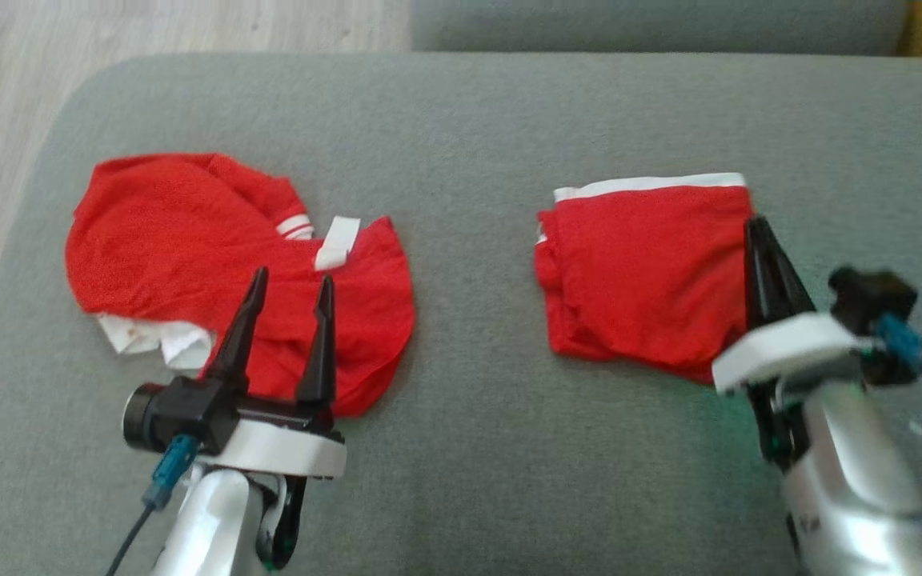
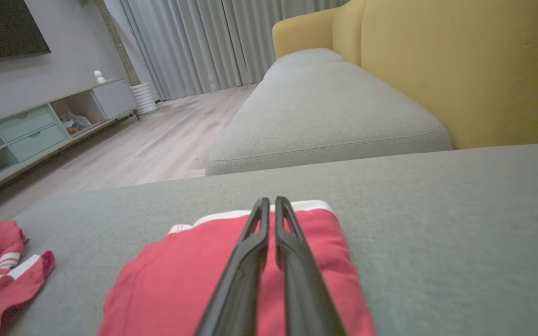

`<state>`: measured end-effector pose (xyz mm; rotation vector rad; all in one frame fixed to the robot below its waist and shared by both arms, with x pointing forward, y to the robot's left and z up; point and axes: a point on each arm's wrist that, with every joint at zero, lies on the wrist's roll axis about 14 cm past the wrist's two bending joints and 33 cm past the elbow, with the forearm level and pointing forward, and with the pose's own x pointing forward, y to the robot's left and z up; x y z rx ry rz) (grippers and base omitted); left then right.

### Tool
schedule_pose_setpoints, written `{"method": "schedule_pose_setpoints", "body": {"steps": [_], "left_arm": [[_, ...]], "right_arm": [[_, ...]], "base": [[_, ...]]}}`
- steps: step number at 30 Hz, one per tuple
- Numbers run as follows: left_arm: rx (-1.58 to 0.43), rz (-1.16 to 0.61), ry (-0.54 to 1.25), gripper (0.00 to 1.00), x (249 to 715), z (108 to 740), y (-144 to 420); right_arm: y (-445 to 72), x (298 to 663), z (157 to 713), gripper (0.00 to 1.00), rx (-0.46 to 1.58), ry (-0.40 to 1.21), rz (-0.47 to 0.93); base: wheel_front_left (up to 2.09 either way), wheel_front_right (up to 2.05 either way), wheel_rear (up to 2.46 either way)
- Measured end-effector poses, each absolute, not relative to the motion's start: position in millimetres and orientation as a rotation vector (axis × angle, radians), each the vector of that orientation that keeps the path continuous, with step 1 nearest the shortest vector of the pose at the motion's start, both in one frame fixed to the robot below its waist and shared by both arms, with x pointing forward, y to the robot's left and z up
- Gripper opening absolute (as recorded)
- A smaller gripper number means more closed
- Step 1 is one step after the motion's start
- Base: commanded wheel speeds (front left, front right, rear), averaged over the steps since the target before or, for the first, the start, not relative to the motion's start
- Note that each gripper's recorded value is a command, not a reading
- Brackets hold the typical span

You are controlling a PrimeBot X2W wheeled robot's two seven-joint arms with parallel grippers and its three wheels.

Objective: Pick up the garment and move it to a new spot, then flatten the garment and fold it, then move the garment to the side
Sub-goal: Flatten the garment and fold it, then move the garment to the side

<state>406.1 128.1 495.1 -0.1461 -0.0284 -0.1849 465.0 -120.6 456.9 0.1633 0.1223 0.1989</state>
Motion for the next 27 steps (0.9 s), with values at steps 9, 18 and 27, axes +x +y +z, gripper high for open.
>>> {"method": "schedule_pose_setpoints", "body": {"steps": [9, 18, 27], "left_arm": [[-0.166, -0.213, -0.016, 1.00, 388, 492, 115], [-0.168, -0.224, -0.004, 1.00, 385, 489, 111], [-0.171, -0.213, 0.043, 1.00, 389, 472, 115]], "right_arm": [[-152, 393, 441, 1.00, 0.160, 0.147, 0.122], [-154, 381, 437, 1.00, 0.166, 0.158, 0.112], [-160, 426, 440, 1.00, 0.144, 0.202, 0.093]], "base": [[0.00, 0.00, 0.00], [0.00, 0.00, 0.00], [0.00, 0.00, 0.00]]}}
